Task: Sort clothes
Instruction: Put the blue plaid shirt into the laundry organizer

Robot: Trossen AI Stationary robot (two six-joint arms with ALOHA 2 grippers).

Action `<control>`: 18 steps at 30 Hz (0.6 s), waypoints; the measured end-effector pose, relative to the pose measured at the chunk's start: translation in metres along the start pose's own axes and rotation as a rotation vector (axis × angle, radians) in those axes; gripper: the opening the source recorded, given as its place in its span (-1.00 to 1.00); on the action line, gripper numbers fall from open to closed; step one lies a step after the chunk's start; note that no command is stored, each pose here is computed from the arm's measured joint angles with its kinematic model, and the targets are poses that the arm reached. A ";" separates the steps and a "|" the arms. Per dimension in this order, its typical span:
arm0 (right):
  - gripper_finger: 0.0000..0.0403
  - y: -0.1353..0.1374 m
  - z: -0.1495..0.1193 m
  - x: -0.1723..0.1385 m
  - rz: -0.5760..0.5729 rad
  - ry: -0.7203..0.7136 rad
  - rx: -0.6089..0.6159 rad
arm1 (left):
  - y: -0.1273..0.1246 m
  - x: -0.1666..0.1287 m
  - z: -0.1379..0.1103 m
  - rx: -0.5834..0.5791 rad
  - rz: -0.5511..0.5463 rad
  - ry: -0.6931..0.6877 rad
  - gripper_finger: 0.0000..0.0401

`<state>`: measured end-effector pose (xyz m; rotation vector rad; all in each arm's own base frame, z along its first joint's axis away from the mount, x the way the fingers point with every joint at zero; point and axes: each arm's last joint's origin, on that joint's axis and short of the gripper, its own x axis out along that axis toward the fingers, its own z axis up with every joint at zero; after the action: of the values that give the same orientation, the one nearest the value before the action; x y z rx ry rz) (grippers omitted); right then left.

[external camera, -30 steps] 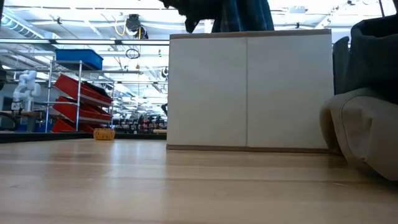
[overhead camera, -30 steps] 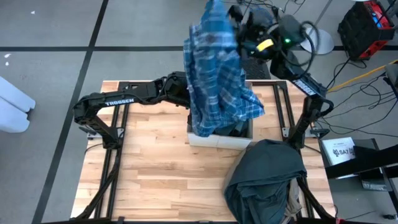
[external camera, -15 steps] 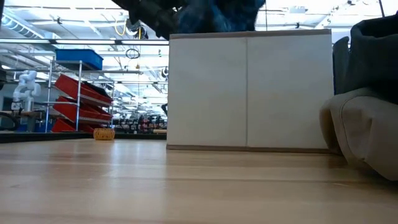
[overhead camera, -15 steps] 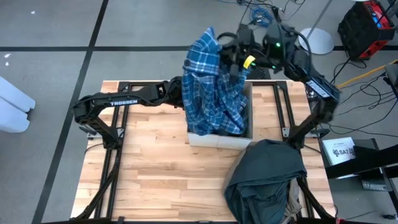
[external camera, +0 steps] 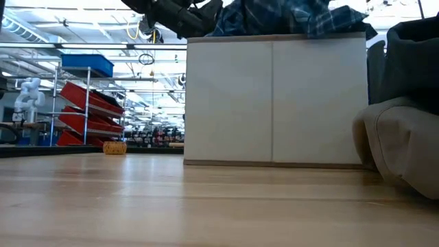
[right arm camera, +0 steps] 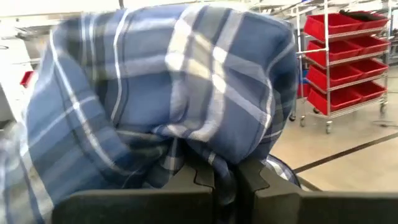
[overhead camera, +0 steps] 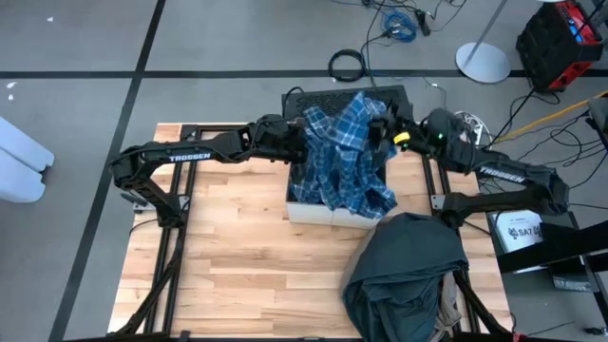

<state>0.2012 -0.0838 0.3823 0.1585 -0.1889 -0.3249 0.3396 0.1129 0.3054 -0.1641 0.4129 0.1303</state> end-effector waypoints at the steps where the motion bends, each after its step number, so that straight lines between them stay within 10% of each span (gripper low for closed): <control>1: -0.97 -0.001 -0.007 -0.002 0.002 -0.010 0.002 | 0.000 0.000 -0.001 -0.002 -0.004 0.009 -1.00; 18: -0.97 -0.010 -0.040 0.016 -0.024 0.027 0.021 | 0.003 -0.052 0.015 -0.045 0.005 0.005 -0.12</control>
<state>0.2212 -0.0931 0.3437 0.1861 -0.1634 -0.3443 0.2974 0.1136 0.3399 -0.2084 0.4160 0.1438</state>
